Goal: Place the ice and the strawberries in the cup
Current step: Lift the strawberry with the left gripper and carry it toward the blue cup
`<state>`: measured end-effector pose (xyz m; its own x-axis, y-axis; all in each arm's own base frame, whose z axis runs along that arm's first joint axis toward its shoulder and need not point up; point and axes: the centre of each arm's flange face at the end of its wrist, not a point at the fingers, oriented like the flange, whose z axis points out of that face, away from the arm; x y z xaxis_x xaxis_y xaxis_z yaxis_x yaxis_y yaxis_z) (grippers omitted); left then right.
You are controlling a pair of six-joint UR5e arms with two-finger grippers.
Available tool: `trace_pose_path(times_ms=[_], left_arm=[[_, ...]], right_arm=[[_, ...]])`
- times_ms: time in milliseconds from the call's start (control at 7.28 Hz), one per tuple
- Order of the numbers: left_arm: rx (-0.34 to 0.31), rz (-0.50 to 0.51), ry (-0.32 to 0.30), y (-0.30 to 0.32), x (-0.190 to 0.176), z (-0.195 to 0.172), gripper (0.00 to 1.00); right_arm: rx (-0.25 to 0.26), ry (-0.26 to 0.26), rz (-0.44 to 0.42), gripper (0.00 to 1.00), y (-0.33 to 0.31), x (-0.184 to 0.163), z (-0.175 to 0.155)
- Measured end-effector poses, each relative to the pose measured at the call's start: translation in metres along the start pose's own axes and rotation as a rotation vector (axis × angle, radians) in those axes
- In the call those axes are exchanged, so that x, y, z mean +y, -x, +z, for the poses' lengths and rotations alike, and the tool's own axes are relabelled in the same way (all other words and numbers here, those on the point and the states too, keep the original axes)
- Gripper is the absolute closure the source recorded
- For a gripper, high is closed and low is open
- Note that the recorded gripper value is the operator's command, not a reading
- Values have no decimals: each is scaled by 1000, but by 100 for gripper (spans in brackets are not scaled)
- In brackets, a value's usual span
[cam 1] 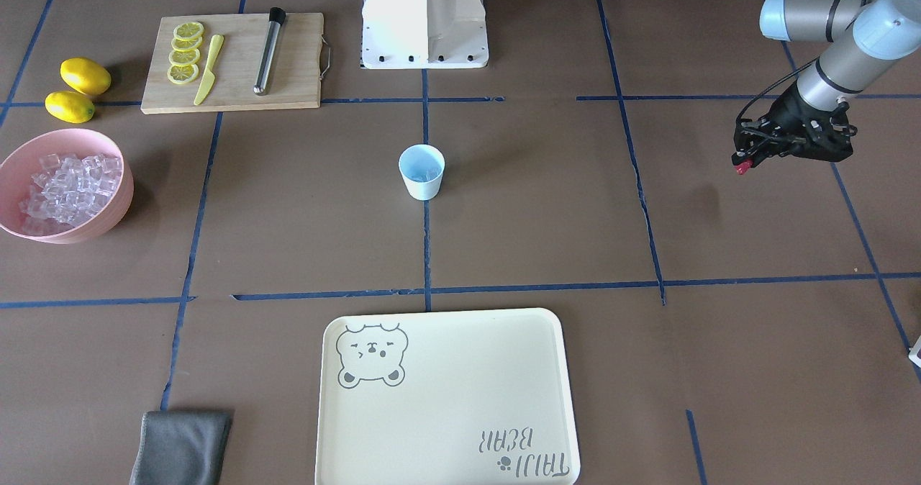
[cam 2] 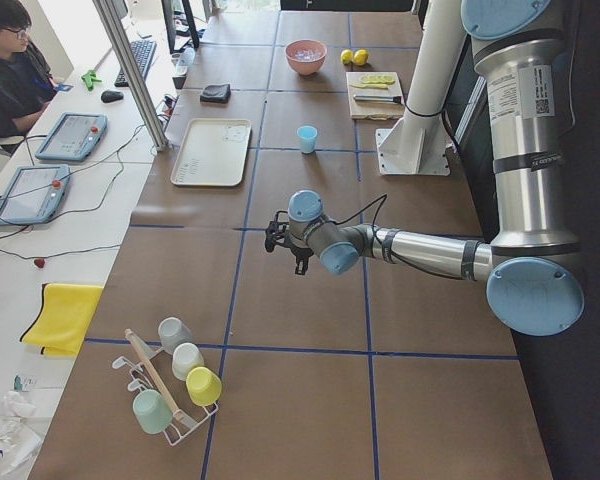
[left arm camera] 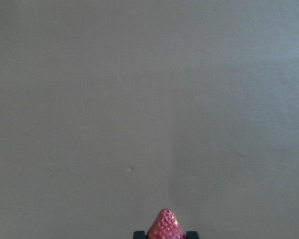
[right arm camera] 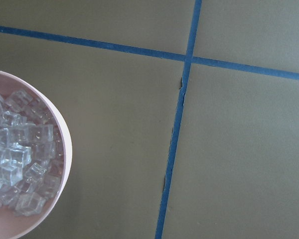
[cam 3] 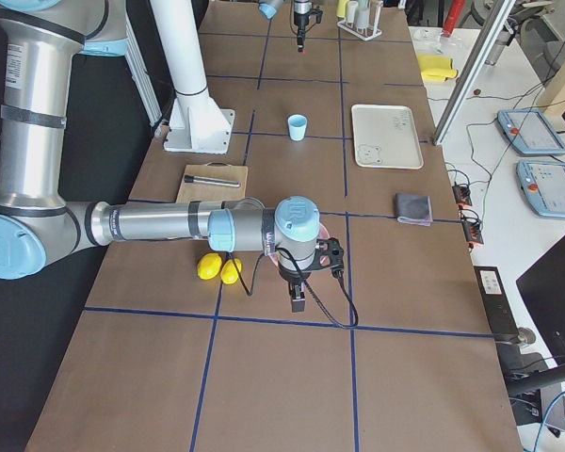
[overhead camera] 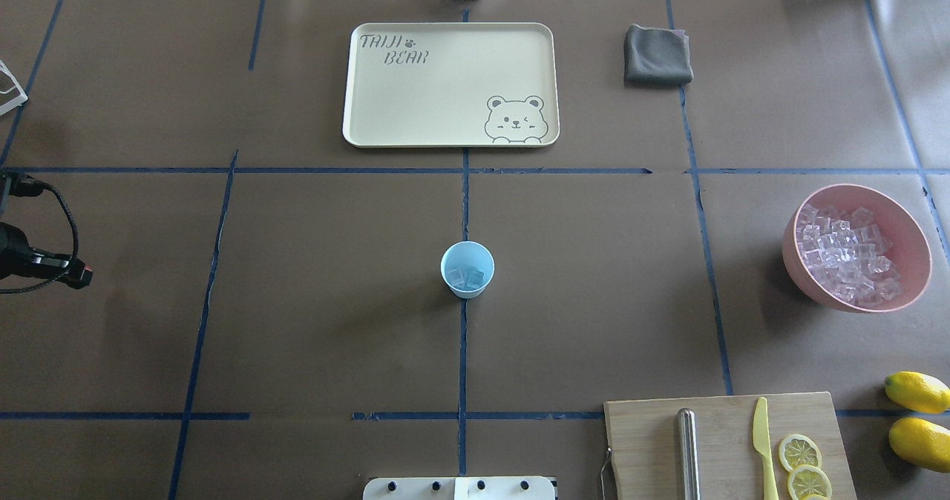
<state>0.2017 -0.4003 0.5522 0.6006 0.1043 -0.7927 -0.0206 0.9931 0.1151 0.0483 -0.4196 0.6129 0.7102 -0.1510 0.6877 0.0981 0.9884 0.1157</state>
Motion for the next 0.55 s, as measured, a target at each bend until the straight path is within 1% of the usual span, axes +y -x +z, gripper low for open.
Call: trace_pose_path(times_ms=[137, 275, 550], left_arm=[[25, -11, -4, -11, -1, -26, 100], [31, -16, -4, -28, -2, -49, 100], [17, -21, 1, -69, 1, -94, 100]], right_arm=[[0, 0, -1, 0, 0, 0, 0], [0, -1, -2, 0, 0, 0, 0], [0, 0, -1, 0, -1, 0, 1]])
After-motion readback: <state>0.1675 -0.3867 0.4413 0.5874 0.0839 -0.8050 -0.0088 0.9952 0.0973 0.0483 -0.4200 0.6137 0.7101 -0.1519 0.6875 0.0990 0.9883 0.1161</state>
